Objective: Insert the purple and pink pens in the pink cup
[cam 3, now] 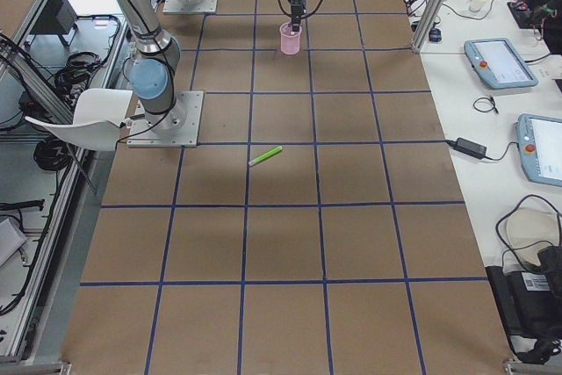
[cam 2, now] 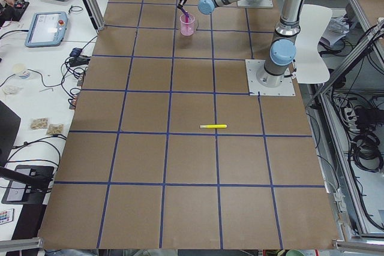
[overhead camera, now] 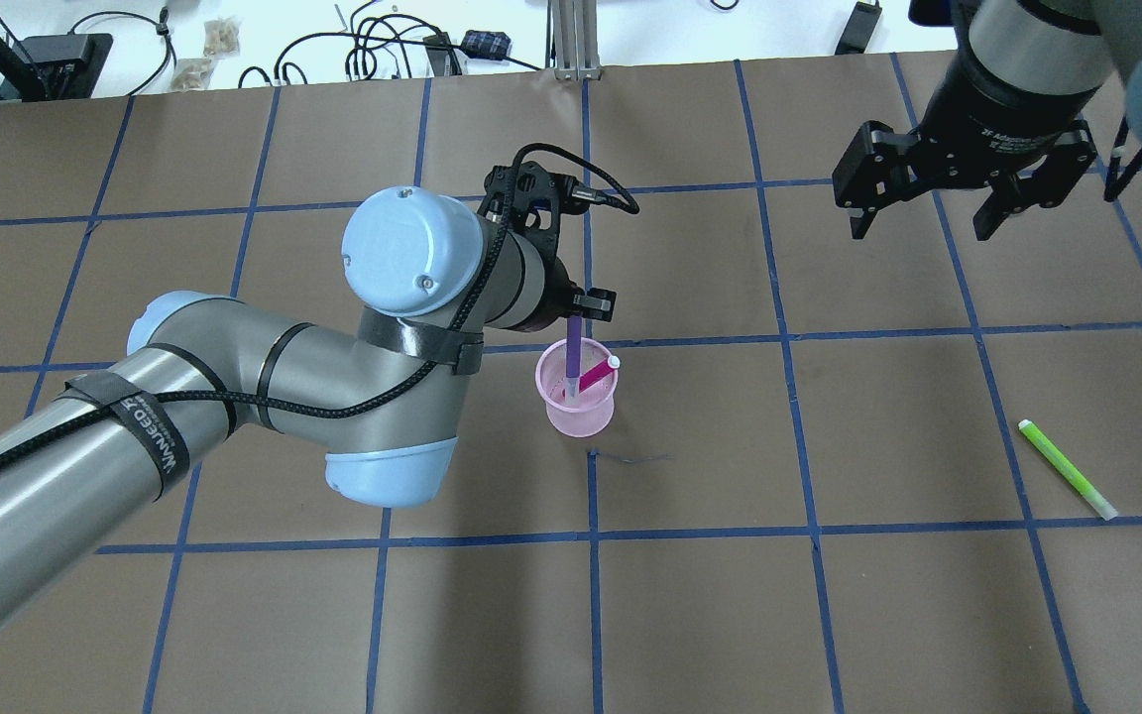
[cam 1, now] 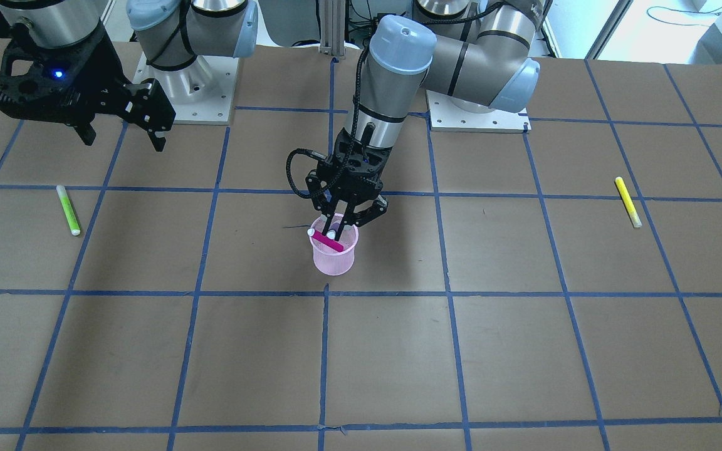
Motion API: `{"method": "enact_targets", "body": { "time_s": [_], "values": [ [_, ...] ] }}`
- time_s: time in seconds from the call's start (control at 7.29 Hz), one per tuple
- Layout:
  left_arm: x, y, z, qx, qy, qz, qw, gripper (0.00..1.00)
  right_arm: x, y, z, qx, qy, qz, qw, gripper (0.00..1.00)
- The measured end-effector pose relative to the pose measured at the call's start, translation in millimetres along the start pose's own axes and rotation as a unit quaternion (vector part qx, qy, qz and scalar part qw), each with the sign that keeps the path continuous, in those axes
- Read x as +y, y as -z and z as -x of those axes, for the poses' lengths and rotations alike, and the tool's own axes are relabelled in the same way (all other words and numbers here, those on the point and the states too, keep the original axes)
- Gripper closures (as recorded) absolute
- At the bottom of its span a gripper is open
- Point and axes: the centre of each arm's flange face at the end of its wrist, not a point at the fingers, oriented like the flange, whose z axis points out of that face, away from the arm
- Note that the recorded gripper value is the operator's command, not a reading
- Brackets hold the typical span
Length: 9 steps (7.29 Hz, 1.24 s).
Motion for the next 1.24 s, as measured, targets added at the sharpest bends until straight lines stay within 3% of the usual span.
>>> {"method": "enact_targets", "body": {
  "time_s": [0.14, 0.55, 0.69, 0.96, 1.24],
  "values": [
    [2.0, -4.3, 0.5, 0.0, 0.001, 0.005, 1.0, 0.42, 2.7, 0.1, 8.4, 0.0, 0.009, 0.0, 1.0, 0.0],
    [2.4, -10.3, 3.9, -0.001, 0.004, 0.01, 0.9999, 0.05, 6.0, -3.1, 27.0, 0.0, 0.028, -0.002, 0.9996, 0.0],
    [-1.3, -7.9, 6.0, -0.001, 0.006, 0.006, 1.0, 0.0, 5.6, -3.2, 26.0, 0.001, 0.028, -0.002, 0.9996, 0.0],
    [-26.1, 13.5, 19.6, -0.006, 0.018, 0.001, 0.9998, 0.0, 5.3, -3.7, 25.1, 0.001, 0.028, -0.002, 0.9996, 0.0],
    [-73.3, 61.1, 56.6, -0.023, 0.038, 0.056, 0.9975, 0.0, 6.0, -2.9, 25.0, 0.001, 0.028, -0.002, 0.9996, 0.0]
  ]
}}
